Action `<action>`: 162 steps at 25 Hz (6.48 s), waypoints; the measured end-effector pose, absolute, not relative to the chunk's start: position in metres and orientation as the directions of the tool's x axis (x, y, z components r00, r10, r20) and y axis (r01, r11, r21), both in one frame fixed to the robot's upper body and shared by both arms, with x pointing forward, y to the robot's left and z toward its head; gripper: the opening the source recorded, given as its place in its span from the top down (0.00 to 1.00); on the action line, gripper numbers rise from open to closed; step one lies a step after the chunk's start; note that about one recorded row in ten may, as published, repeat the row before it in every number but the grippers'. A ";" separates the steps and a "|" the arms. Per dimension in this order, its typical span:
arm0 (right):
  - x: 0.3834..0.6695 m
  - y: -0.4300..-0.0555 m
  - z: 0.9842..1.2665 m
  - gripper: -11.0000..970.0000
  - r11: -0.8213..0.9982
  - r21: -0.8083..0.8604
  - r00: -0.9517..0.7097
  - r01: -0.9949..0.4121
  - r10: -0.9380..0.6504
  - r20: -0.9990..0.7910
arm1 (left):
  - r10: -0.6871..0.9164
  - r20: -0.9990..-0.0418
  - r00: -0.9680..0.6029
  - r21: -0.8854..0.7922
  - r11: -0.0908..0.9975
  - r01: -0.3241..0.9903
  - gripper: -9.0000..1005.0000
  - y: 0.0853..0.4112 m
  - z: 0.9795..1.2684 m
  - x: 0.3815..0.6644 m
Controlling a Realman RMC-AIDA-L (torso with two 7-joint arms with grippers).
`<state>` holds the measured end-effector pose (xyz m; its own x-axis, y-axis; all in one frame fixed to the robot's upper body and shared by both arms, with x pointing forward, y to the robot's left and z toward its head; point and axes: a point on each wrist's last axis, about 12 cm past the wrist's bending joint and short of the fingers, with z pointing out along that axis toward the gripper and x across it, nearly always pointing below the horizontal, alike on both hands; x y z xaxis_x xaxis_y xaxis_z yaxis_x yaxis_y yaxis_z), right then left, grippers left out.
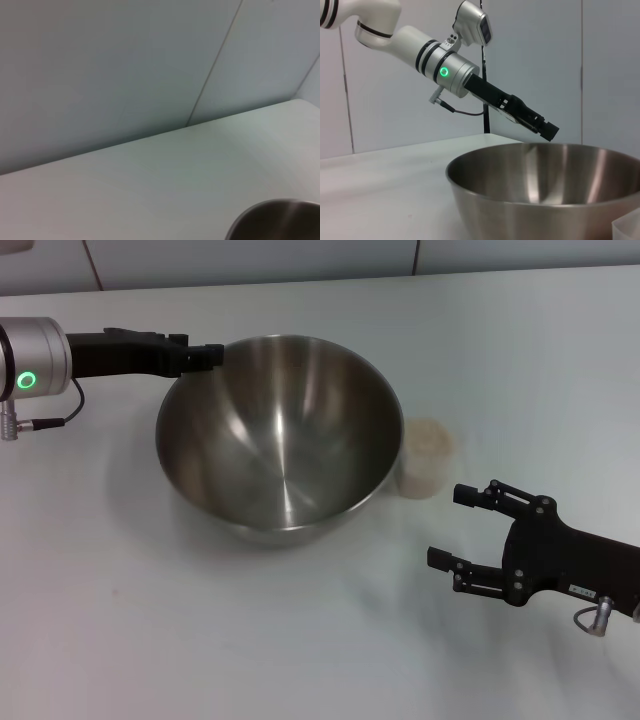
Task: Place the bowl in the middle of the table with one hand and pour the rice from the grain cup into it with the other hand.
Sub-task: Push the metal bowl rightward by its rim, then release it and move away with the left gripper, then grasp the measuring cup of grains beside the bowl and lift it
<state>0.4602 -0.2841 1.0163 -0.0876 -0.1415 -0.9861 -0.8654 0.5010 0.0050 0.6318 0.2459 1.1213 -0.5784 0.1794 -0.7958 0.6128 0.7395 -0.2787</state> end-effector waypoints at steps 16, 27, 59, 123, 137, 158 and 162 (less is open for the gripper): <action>0.461 -0.283 1.017 0.15 0.500 0.006 -0.087 -0.866 -0.139 -0.987 | 0.179 -0.795 -0.579 -0.279 0.741 0.611 0.32 0.247 1.121 0.632; 0.460 -0.284 1.016 0.15 0.499 0.005 -0.087 -0.866 -0.141 -0.986 | 0.103 -0.806 -0.583 -0.345 0.720 0.603 0.19 0.254 1.122 0.623; 0.460 -0.285 1.015 0.15 0.508 0.005 -0.092 -0.861 -0.146 -0.985 | -0.079 -0.993 -0.092 -0.121 0.665 0.737 0.19 0.321 1.021 0.410; 0.454 -0.256 0.982 0.17 0.934 -0.074 -0.052 -0.351 -0.099 -0.994 | -0.029 -0.997 -0.076 -0.077 0.639 0.766 0.18 0.319 1.017 0.401; 0.479 -0.255 0.986 0.18 0.918 -0.113 -0.059 -0.379 -0.146 -0.988 | -0.043 -0.997 -0.071 -0.082 0.657 0.750 0.19 0.322 1.018 0.400; 0.492 -0.249 0.989 0.20 0.918 -0.094 -0.076 -0.386 -0.133 -0.988 | -0.048 -0.997 -0.060 -0.077 0.661 0.746 0.18 0.321 1.019 0.404; 0.492 -0.250 0.989 0.20 0.927 -0.083 -0.079 -0.365 -0.120 -0.990 | -0.048 -0.997 -0.060 -0.077 0.661 0.746 0.18 0.322 1.019 0.404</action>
